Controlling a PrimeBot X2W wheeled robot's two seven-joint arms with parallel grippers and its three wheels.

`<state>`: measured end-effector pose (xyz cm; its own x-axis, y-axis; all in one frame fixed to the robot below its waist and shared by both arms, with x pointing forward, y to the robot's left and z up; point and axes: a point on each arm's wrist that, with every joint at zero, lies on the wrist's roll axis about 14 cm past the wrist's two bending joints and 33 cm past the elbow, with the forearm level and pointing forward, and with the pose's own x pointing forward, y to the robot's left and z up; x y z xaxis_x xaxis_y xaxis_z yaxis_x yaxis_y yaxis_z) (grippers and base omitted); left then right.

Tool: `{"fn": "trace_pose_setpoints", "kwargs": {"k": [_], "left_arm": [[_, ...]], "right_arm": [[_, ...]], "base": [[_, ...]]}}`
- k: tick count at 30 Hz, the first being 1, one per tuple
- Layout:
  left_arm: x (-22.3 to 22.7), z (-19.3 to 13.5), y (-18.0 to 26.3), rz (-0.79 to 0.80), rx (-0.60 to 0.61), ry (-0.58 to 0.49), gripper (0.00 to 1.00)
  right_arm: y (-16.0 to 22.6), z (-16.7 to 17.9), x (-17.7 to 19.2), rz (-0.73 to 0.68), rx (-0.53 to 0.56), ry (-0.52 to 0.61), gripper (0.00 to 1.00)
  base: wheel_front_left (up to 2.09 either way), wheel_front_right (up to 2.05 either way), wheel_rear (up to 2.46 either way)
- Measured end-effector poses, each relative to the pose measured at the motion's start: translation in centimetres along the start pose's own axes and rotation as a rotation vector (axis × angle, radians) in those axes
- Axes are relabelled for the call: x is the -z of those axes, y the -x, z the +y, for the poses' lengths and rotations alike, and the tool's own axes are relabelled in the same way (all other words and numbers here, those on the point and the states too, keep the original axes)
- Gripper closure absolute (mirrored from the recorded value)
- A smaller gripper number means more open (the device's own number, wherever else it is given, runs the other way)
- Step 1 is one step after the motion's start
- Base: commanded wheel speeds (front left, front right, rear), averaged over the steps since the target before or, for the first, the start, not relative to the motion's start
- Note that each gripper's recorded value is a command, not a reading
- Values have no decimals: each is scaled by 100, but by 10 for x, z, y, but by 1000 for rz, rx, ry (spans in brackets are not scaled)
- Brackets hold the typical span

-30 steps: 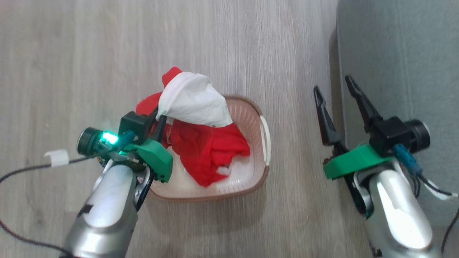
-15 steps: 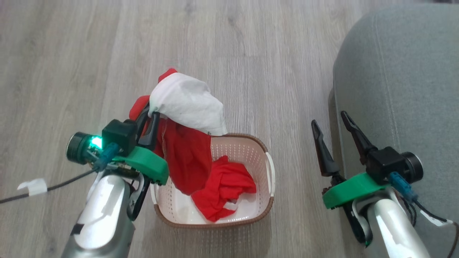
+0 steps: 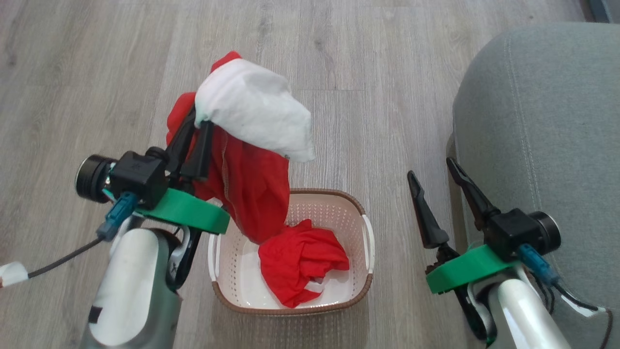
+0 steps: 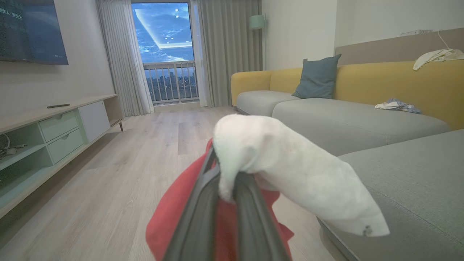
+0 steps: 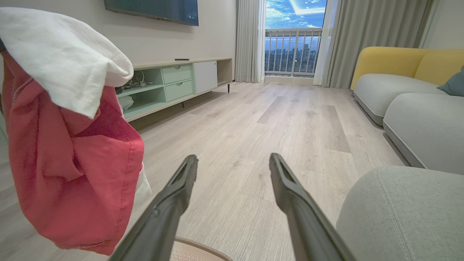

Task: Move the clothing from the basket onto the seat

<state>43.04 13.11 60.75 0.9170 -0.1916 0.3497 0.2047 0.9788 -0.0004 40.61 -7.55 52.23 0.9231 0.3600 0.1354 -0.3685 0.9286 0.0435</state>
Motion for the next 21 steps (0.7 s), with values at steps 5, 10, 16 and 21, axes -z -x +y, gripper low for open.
{"fn": "trace_pose_setpoints", "kwargs": {"k": [5, 10, 16, 21], "left_arm": [[-7, -5, -2, -22, 14, 11, 100], [-11, -10, -5, -35, 33, 15, 100], [-14, -30, -7, -41, 96, 21, 100], [-15, -55, -6, -39, 166, 57, 100]], "right_arm": [[-1, 14, -10, -33, -40, -15, 0], [0, 31, -14, -40, -86, -21, 0], [8, 79, -11, -26, -257, -33, 0], [6, 93, -6, -8, -311, -13, 0]], "base": [[0, 0, 0], [0, 0, 0], [0, 0, 0], [0, 0, 0]]}}
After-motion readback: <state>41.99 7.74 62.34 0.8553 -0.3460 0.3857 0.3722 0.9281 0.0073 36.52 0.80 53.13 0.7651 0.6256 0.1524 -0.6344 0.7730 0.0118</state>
